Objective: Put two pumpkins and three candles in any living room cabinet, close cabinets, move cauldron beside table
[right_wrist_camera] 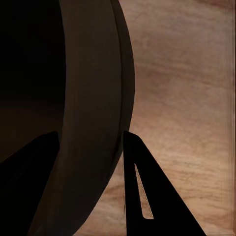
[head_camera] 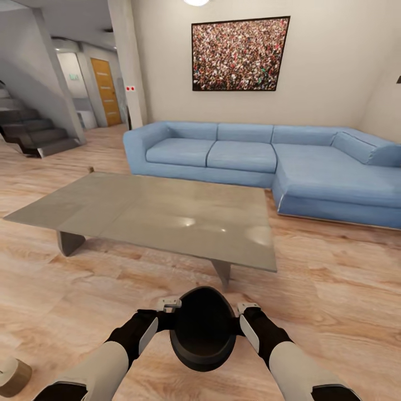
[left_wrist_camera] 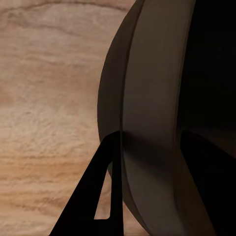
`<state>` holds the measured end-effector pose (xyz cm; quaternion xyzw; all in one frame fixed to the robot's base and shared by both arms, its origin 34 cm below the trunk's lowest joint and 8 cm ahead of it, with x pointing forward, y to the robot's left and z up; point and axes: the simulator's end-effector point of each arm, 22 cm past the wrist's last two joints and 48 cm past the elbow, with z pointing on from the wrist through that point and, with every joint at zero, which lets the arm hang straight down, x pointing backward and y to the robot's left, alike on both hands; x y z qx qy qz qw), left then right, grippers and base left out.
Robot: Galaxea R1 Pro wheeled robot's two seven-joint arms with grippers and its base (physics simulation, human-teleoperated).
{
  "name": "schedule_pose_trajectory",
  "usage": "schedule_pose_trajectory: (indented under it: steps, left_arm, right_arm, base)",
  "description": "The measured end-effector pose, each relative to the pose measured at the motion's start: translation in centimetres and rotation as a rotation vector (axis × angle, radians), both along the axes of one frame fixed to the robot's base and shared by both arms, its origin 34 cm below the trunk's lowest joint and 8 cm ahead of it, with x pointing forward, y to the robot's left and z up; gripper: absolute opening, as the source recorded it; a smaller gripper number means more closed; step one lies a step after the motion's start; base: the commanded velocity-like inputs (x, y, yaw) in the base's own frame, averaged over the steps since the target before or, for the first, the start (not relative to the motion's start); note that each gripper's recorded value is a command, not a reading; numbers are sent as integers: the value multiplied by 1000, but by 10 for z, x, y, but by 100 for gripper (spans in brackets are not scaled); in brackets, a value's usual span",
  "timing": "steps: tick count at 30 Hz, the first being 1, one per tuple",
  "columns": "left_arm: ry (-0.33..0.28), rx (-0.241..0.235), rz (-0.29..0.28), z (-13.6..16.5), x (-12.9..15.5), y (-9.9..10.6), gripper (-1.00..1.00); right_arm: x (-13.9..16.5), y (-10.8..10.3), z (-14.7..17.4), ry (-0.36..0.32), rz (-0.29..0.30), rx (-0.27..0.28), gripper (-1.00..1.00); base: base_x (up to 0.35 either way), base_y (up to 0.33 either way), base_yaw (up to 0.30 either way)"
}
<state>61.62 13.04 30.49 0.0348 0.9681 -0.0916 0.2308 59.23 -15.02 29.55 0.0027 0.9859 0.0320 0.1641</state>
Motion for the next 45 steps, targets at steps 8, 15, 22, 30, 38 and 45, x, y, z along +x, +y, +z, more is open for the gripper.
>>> schedule_pose_trajectory:
  steps: [8, 15, 22, 30, 38, 45]
  left_arm:
    - [-6, 1, 0, 3, 1, 0, -100]
    - [-12, 2, 1, 6, 3, -1, -100]
    - [-14, 2, 1, 8, 3, -1, -100]
    - [-15, 2, 1, 8, 3, -1, -100]
    - [-14, 2, 1, -1, 1, -1, -100]
    - [-10, 2, 1, -17, -4, -1, -100]
  right_arm:
    - [2, 0, 3, -6, 0, 1, -100]
    - [3, -1, 6, -12, 0, 2, -100]
    - [4, -1, 7, -14, 1, 2, -100]
    - [4, -1, 7, -15, 1, 2, -100]
    - [1, -1, -2, -14, 2, 2, -100]
    - [-4, -1, -18, -10, 1, 3, -100]
  base:
    - [3, 0, -268]
    - [48, 0, -250]
    - [125, 0, -59]
    - [35, 0, -4]
    - [2, 0, 0]
    - [0, 0, 0]
